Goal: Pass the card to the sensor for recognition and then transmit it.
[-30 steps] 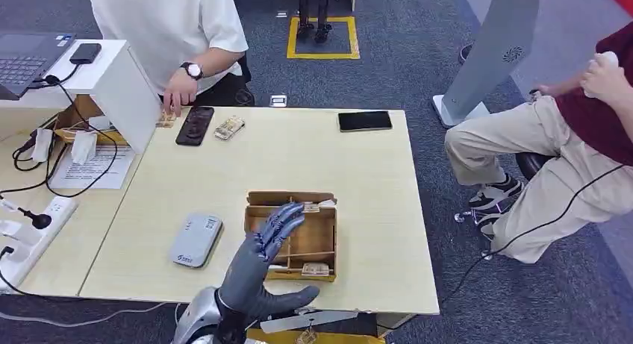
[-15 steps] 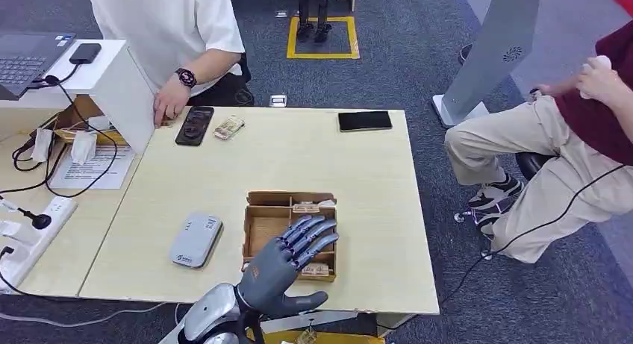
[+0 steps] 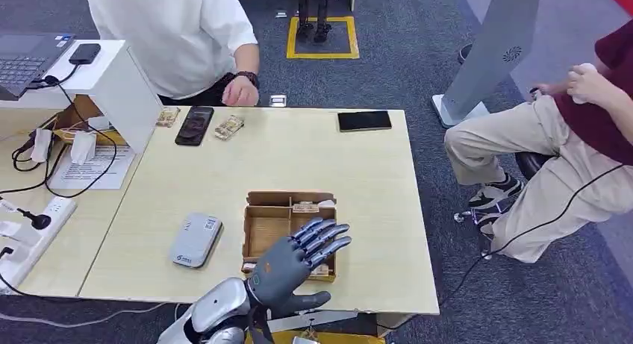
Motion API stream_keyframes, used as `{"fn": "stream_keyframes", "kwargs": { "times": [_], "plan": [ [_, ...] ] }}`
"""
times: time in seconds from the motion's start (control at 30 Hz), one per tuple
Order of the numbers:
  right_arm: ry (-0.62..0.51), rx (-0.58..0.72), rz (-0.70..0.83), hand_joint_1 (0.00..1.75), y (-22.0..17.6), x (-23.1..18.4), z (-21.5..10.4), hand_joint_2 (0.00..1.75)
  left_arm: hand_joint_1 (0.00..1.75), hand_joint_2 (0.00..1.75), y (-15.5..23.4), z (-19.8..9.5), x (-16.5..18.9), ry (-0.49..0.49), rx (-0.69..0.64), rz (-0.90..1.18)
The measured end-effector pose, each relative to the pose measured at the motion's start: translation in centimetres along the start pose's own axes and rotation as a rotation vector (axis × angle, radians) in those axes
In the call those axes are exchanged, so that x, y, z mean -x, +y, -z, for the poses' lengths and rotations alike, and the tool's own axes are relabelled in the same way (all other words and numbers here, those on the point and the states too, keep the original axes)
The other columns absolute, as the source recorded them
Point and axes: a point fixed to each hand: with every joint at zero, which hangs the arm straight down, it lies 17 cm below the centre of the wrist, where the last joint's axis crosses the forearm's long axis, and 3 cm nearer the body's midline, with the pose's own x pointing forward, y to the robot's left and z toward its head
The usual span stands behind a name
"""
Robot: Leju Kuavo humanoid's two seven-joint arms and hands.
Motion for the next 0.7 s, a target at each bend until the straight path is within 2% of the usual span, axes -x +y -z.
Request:
{"fn": "stream_keyframes", "kwargs": {
  "times": [0.7],
  "plan": [
    [-0.011,-0.029,-0.076,0.00,-2.3,0.8,0.4,1.75,0.00,1.75,-4.5,-1.6,4.4,0.165,0.160,0.234]
  ]
}}
